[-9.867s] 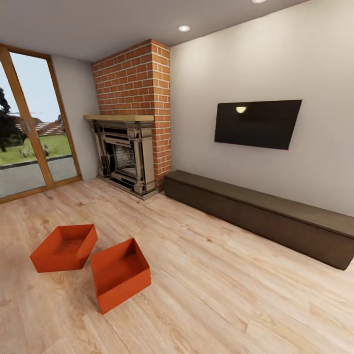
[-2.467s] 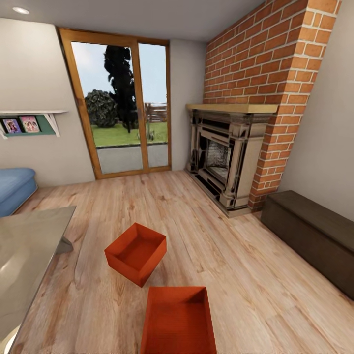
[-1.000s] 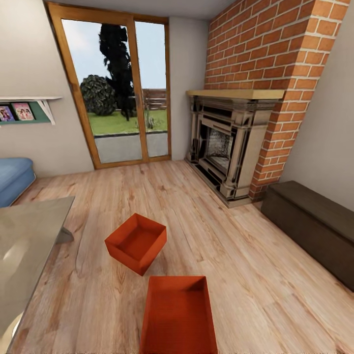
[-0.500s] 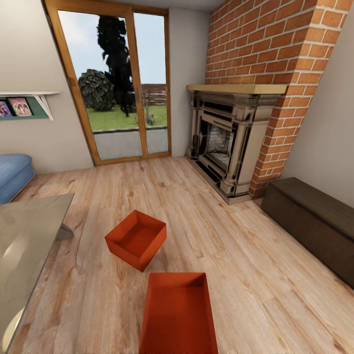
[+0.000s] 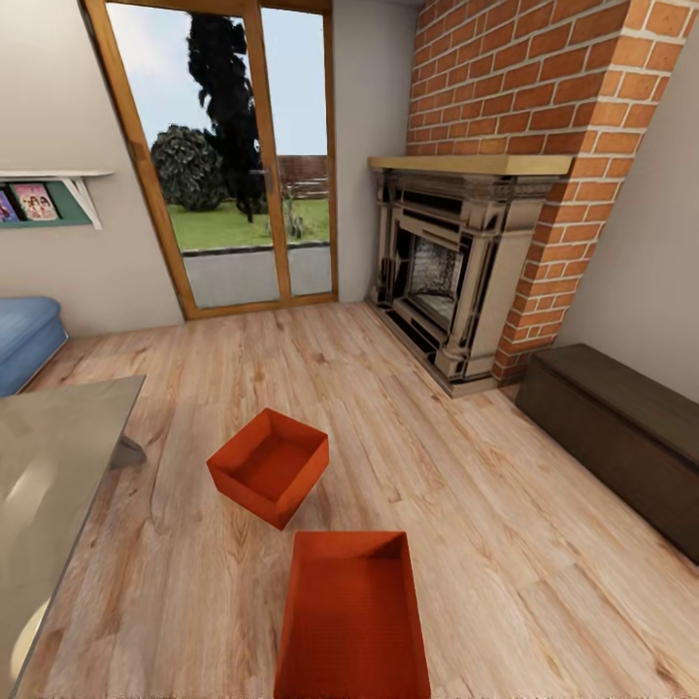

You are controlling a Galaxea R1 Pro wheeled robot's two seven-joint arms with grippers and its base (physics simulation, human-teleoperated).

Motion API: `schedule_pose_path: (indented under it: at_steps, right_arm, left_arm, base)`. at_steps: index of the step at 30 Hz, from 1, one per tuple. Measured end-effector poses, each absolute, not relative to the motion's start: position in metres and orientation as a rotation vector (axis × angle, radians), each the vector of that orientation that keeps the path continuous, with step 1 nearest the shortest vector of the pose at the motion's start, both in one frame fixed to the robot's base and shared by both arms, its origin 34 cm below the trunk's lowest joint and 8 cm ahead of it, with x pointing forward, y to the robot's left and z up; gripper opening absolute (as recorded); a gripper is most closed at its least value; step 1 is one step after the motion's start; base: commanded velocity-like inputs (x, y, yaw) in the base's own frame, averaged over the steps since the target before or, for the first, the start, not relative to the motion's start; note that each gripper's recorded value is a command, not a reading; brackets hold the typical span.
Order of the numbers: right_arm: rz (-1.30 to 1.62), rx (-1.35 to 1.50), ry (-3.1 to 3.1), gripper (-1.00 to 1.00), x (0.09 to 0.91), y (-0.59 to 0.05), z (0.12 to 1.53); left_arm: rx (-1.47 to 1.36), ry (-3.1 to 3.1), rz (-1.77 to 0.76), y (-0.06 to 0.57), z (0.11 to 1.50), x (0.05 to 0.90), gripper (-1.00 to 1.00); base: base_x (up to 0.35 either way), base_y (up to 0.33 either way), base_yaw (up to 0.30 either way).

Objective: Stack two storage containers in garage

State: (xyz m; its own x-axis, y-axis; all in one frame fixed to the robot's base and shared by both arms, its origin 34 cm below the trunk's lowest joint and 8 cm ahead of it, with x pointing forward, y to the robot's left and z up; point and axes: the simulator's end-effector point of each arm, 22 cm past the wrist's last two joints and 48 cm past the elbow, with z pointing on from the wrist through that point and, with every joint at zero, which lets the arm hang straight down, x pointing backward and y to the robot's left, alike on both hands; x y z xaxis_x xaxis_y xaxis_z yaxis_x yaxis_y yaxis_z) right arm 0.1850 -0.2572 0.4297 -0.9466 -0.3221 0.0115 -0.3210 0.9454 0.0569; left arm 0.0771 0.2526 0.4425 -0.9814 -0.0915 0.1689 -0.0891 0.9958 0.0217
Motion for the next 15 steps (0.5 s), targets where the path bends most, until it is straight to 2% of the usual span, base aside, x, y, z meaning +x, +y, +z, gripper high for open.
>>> schedule_pose_path:
  at_steps: [15]
  right_arm:
    - [-0.093,0.504,-3.055,1.0,0.1757,-0.2568,0.4287]
  left_arm:
    - [0.134,-2.944,-0.022,0.2526,0.4441,0.0677,1.0]
  base:
    - [0.0,0.0,0.0]
